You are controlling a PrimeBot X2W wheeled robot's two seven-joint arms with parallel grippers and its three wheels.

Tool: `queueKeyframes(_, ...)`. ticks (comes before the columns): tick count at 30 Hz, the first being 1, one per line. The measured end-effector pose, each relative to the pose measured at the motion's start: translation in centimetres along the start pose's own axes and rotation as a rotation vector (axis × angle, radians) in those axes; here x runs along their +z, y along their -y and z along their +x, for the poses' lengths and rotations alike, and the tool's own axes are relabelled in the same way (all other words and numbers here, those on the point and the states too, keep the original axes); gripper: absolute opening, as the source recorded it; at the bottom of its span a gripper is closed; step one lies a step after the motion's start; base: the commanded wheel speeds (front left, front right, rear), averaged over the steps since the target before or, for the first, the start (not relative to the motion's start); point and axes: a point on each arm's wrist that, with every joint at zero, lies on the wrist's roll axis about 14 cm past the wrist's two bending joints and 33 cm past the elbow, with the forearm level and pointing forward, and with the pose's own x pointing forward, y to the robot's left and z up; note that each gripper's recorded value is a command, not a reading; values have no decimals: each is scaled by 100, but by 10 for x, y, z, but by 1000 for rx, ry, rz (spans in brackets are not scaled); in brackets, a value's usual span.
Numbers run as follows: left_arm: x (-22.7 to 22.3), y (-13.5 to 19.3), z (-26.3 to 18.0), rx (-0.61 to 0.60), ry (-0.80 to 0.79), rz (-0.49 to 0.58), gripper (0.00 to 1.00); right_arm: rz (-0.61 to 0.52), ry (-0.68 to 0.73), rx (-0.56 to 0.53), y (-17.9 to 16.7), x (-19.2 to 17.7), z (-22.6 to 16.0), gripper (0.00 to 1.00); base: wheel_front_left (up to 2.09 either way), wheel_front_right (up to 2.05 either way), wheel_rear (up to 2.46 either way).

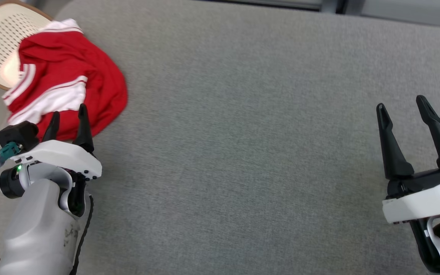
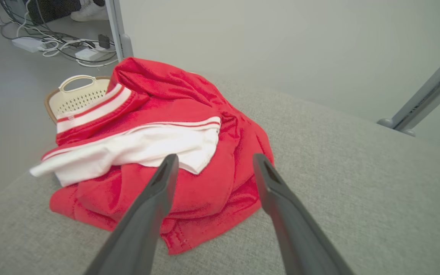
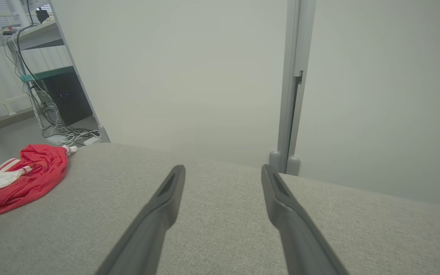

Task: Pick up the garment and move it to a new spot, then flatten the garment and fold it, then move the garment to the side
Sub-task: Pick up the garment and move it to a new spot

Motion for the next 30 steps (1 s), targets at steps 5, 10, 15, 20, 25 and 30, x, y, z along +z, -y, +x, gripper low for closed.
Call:
queueKeyframes(5, -52, -2, 20, 34, -184, -17, 100, 17, -49, -49, 22, -24, 4, 100, 0, 0, 0)
queueKeyframes(10, -61, -5, 36, 59, -211, -15, 0, 29, -67, -87, 36, -37, 3, 100, 0, 0, 0)
queueKeyframes(15, -25, -8, 49, 42, -106, 28, 0, 32, -37, -111, 41, -29, 2, 100, 0, 0, 0)
queueKeyframes(20, 36, -3, 44, 14, 100, 62, 0, 24, -10, -123, 41, -19, -5, 100, 0, 0, 0)
queueKeyframes(25, 91, 9, 16, -38, 296, 102, 0, 14, 26, -125, 35, -1, -16, 100, 0, 0, 0)
queueKeyframes(30, 123, 40, -22, -128, 450, 98, 0, 13, 68, -142, 32, 17, -31, 100, 0, 0, 0)
